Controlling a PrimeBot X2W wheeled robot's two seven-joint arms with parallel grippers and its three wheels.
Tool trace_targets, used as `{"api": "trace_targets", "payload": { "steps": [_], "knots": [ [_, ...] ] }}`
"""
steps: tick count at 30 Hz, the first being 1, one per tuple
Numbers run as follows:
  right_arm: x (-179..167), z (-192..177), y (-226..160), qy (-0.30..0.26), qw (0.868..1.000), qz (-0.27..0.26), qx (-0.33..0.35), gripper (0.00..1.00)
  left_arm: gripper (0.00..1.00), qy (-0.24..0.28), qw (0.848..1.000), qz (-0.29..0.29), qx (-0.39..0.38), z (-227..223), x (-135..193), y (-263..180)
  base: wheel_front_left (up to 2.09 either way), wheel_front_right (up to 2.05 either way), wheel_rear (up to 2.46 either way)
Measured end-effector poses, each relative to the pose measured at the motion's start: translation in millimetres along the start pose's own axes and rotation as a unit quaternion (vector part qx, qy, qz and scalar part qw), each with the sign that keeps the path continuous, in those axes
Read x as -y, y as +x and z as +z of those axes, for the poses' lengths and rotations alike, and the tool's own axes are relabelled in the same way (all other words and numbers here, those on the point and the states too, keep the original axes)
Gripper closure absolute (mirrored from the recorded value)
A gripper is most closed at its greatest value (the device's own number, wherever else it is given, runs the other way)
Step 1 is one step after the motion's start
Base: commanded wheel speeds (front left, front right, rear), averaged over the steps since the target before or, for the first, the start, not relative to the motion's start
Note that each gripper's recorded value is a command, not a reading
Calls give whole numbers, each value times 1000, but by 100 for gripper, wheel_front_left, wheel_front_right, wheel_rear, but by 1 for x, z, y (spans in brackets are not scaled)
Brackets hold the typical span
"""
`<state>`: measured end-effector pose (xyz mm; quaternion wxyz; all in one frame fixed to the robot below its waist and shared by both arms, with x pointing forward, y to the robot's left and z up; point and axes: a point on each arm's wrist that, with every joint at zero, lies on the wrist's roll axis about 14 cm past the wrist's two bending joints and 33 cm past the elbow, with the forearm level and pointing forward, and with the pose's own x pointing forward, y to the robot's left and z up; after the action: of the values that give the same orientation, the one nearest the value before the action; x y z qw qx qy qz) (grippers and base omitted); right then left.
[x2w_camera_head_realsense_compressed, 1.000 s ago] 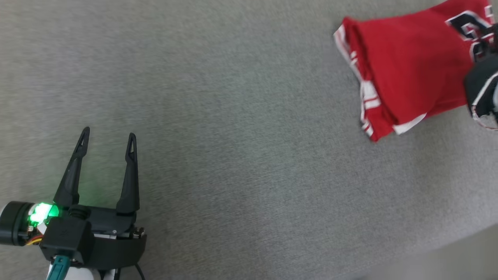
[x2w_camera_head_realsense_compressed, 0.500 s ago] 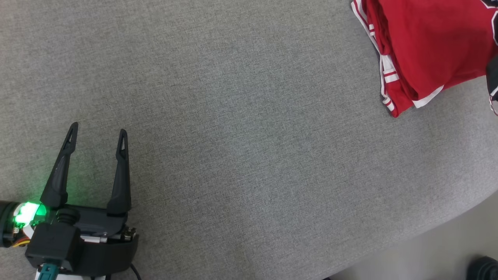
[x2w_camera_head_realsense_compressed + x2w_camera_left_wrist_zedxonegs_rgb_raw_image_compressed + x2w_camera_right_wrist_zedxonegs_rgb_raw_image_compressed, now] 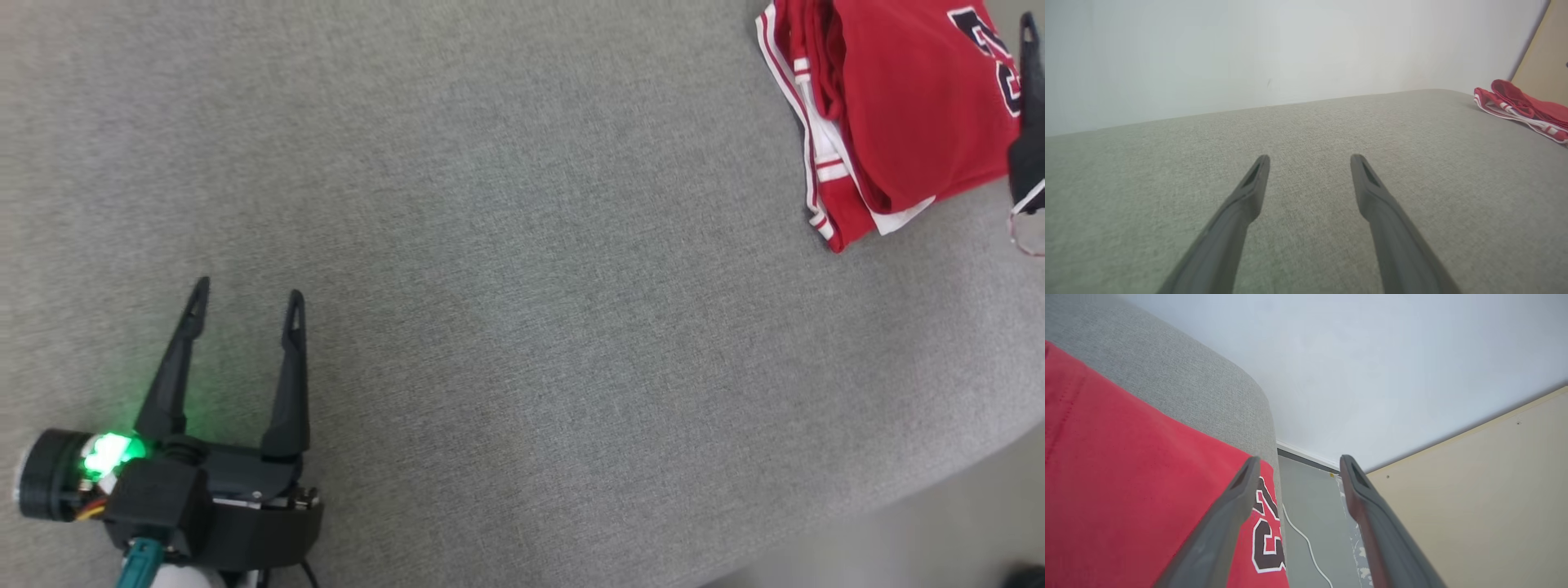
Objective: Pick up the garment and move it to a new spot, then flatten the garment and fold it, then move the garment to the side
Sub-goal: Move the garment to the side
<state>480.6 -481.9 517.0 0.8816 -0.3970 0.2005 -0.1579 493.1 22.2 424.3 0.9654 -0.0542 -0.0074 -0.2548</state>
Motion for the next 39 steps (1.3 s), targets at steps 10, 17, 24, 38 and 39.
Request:
{"api": "trace_targets", "payload": {
  "steps": [10, 17, 24, 38, 39],
  "knots": [
    [-45, 36, -27, 134, 987, 17, 90, 0, 0, -5, 998, 57, -6, 16, -11, -28, 0, 0, 0],
    [-78, 67, -79, 243, 956, 35, 162, 0, 0, 1, 993, 116, 7, 45, -28, -65, 0, 0, 0],
    [-103, 74, -143, 303, 935, 60, 177, 0, 0, 9, 986, 169, 7, 62, -38, -111, 0, 0, 0],
    [-139, 86, -202, 412, 885, 102, 192, 0, 0, 15, 966, 260, 10, 75, -63, -190, 0, 0, 0],
    [-142, 86, -203, 416, 883, 105, 191, 0, 0, 15, 965, 263, 10, 75, -64, -194, 0, 0, 0]
  ]
}}
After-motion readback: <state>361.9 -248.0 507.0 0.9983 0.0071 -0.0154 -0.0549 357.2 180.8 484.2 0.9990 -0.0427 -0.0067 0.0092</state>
